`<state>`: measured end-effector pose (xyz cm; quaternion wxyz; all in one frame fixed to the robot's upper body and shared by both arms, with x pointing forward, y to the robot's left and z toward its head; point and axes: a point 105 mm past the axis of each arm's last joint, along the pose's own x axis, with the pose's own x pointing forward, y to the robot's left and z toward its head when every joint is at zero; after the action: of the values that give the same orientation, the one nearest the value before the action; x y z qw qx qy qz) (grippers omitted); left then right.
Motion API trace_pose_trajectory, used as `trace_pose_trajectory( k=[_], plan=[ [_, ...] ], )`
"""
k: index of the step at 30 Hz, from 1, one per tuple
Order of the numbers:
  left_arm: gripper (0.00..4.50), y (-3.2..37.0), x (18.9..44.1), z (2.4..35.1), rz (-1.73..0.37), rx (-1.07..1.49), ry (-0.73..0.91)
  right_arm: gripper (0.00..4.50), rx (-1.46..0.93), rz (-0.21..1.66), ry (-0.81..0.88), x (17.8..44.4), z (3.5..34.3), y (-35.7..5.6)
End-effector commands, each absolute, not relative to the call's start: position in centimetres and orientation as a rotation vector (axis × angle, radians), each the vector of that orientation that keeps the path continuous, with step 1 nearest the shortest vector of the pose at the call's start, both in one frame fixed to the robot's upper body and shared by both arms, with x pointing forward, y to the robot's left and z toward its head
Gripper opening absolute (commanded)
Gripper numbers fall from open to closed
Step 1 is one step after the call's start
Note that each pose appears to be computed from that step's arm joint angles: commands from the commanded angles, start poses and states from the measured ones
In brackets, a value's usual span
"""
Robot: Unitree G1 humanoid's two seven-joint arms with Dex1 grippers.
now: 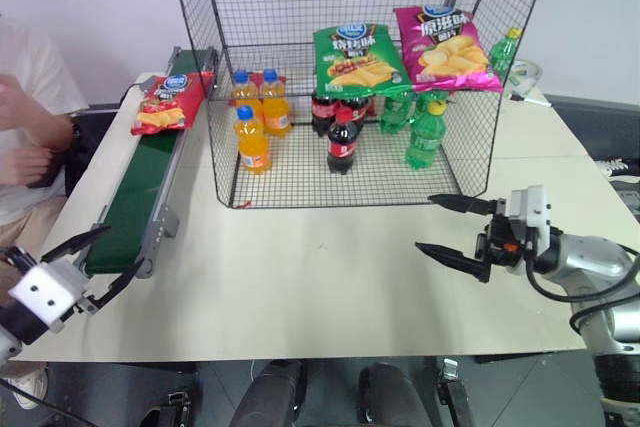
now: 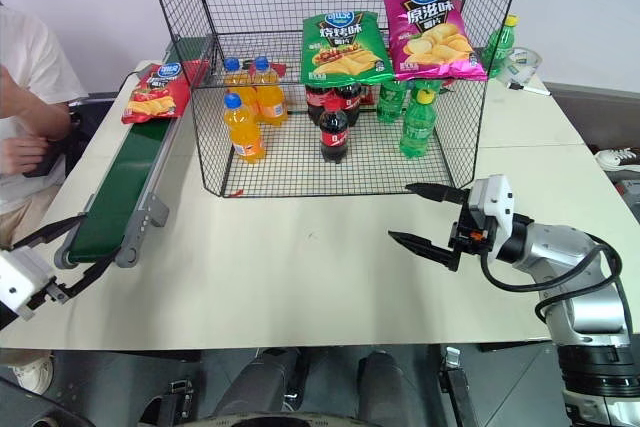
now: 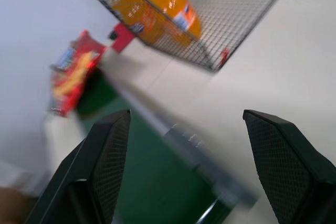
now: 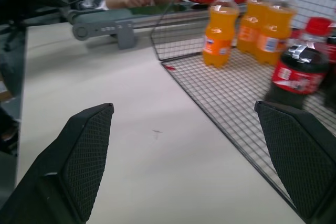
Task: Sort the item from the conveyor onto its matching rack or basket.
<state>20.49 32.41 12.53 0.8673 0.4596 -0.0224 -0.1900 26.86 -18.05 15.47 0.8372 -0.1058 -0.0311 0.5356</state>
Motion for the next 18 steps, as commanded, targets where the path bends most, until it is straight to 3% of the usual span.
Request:
trace_pose_trajectory(
  k=[1,6,18],
  plan=[
    [3.56,34.2,19.0,13.0,-0.306,1.206,-0.085,4.50,-0.268,1.198,-0.103,26.6,16.1,-16.6],
    [3.56,36.2,17.1,10.9,-0.249,1.309,-0.029,4.50,-0.235,1.277,-0.074,26.0,15.9,-15.7],
    [3.56,37.2,18.1,10.6,-0.173,1.417,-0.071,4.50,-0.252,1.290,-0.080,25.8,15.9,-15.3]
  ],
)
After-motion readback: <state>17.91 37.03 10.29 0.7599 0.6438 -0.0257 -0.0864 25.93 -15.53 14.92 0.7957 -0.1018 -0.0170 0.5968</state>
